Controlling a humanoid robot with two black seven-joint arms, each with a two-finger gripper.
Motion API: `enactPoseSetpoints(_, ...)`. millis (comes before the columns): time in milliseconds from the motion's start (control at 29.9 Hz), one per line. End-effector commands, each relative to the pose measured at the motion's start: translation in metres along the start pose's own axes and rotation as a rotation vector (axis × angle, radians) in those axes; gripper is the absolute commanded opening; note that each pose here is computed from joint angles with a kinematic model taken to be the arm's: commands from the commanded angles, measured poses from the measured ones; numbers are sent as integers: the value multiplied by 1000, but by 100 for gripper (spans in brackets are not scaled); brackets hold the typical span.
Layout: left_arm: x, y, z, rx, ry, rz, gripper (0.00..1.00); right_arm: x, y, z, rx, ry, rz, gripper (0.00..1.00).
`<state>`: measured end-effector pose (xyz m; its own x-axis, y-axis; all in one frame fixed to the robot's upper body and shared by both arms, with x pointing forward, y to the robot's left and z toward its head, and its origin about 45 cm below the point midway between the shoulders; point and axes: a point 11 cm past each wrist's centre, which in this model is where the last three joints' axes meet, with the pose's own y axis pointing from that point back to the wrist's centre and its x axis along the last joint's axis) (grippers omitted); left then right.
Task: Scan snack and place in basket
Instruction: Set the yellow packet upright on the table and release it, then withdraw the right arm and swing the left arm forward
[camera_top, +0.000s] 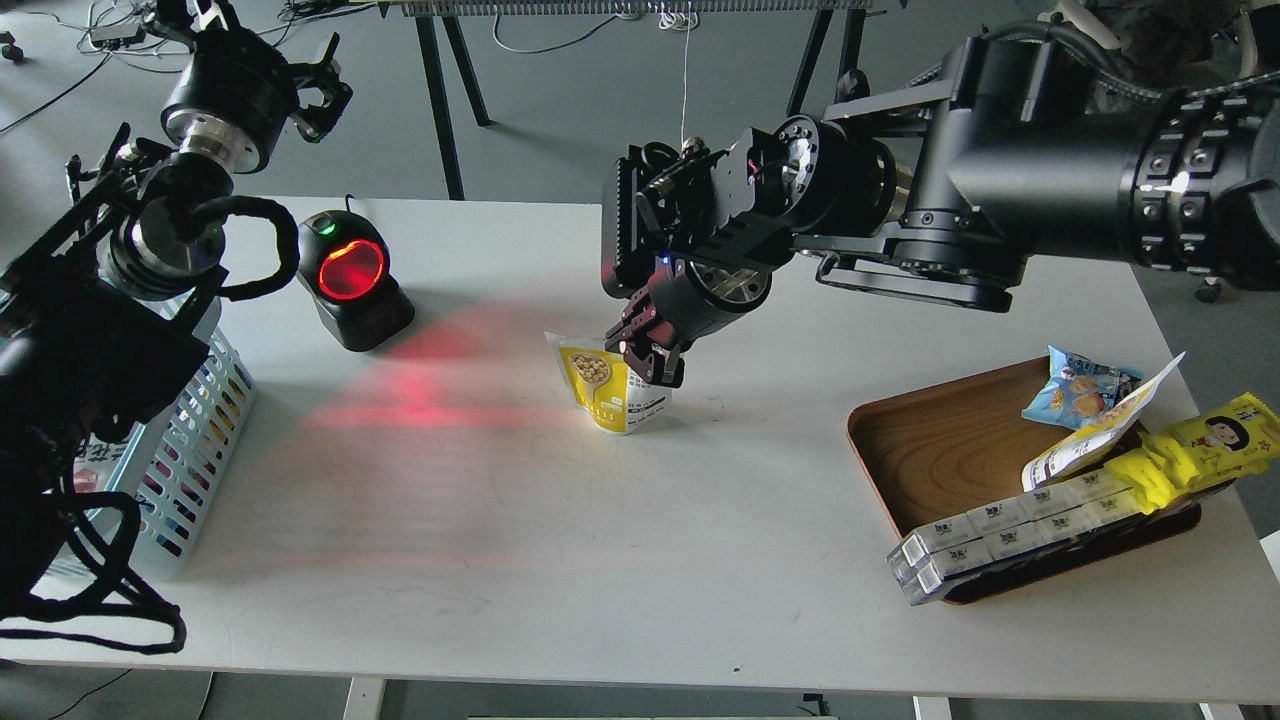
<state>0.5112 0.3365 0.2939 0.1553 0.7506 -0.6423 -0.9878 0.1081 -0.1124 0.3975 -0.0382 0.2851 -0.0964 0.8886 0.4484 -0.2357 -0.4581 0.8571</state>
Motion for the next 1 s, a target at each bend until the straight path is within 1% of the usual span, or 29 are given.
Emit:
enactPoseSetpoints(0, 1, 0, 2, -3, -3, 2, 100, 1, 1, 0, -1, 3, 0, 19)
enactPoseSetpoints(134, 2, 1, 4, -4, -5, 4, 100, 7, 5, 1, -4, 8, 10, 26)
enactPoseSetpoints(201, 3, 1, 5, -7, -6, 5, 100, 16, 9, 0, -1, 6, 28, 34)
enactPoseSetpoints(267, 4, 1, 8, -11, -10, 6, 100, 29, 16, -7, 15, 23, 41, 50)
enactPoseSetpoints(301, 4, 1, 8, -11, -10, 6, 100, 37, 21, -10, 23, 25, 50, 56)
enactPoseSetpoints(401, 4, 2, 10, -12, -11, 0, 100, 67, 37, -16, 38, -2, 117, 67)
enactPoseSetpoints(468, 3, 2, 10, -12, -10, -4, 100, 82, 46, -16, 36, -14, 151, 70)
enactPoseSetpoints(535, 4, 2, 10, -13, -11, -5, 100, 97, 56, -15, 25, -7, 183, 76)
enactPoseSetpoints(602, 4, 2, 12, -15, -13, -4, 100, 106, 77, -3, -10, -22, 235, 81)
enactPoseSetpoints(668, 8, 4, 18, -20, -21, -4, 100, 106, 100, 11, -47, -60, 288, 83)
enactPoseSetpoints(702, 7, 4, 19, -22, -21, -10, 100, 104, 113, 20, -69, -85, 314, 91)
enactPoseSetpoints(735, 7, 4, 20, -24, -20, -12, 100, 104, 124, 26, -87, -102, 339, 95)
enactPoseSetpoints(802, 7, 4, 19, -23, -21, -16, 100, 95, 149, 42, -133, -151, 389, 94)
enactPoseSetpoints(969, 5, 3, 19, -20, -21, -19, 100, 53, 204, 71, -243, -267, 465, 95)
